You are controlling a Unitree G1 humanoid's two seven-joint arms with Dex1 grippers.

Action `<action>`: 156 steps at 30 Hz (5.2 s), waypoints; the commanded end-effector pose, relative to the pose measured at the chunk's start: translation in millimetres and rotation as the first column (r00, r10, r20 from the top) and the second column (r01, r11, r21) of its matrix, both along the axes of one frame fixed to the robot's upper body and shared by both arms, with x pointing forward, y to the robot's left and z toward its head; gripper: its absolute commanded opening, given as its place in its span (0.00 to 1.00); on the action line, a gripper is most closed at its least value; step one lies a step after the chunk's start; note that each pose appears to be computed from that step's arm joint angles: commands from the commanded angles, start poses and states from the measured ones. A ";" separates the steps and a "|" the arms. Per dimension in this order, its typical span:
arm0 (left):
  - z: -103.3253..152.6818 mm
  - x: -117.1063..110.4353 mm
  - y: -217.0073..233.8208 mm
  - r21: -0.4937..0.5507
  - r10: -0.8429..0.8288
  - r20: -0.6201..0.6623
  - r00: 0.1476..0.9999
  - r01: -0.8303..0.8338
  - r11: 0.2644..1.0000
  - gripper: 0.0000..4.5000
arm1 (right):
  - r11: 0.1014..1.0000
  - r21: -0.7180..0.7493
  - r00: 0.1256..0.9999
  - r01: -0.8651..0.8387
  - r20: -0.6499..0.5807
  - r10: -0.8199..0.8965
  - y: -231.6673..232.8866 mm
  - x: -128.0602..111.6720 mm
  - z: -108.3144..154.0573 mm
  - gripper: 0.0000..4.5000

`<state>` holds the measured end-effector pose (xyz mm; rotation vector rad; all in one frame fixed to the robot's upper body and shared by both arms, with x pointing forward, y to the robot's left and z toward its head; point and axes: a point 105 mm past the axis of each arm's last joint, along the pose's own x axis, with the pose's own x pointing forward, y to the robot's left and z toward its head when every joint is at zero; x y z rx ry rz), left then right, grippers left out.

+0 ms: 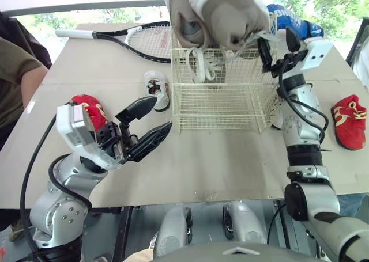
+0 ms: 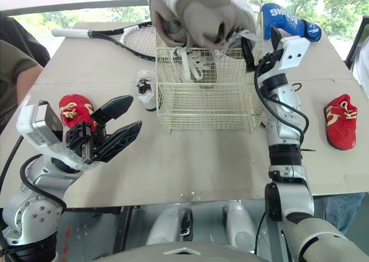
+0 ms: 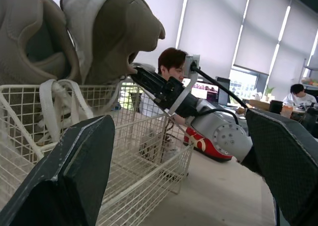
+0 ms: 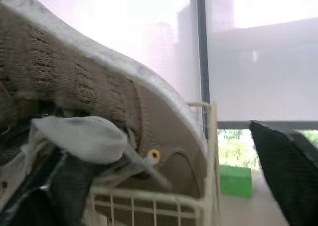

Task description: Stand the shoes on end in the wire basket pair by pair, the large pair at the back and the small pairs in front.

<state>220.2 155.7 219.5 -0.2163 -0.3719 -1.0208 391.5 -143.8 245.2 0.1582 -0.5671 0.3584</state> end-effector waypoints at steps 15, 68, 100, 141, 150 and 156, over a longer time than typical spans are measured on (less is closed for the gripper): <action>1.9 4.5 -4.6 0.001 -0.023 0.017 1.000 0.023 1.000 1.00 | 0.876 -0.458 0.978 -0.154 0.053 0.200 28.8 -83.3 54.1 0.99; -79.1 164.9 14.8 0.431 0.725 -0.369 0.581 -0.585 0.687 0.83 | 0.567 -0.568 0.800 -0.597 -0.366 0.475 49.4 -182.9 16.8 1.00; 51.6 29.8 -15.5 0.714 -0.468 0.397 0.789 0.055 0.698 0.06 | 0.295 -0.630 0.652 -0.718 -0.460 0.603 40.9 -158.7 125.9 1.00; 50.5 24.8 28.4 0.101 0.047 0.033 0.998 -0.050 0.994 0.70 | 0.482 -0.398 0.558 -0.781 -0.096 0.825 95.6 -125.9 111.3 0.02; 26.3 4.8 26.1 -0.001 0.204 -0.051 0.978 -0.204 0.979 0.70 | 0.856 -0.329 0.799 -0.398 0.334 0.500 113.4 -67.0 81.7 0.02; 26.5 3.7 25.8 0.002 0.229 -0.050 0.972 -0.229 0.973 0.70 | 0.901 -0.308 0.818 -0.307 0.399 0.415 126.4 -48.4 36.7 0.02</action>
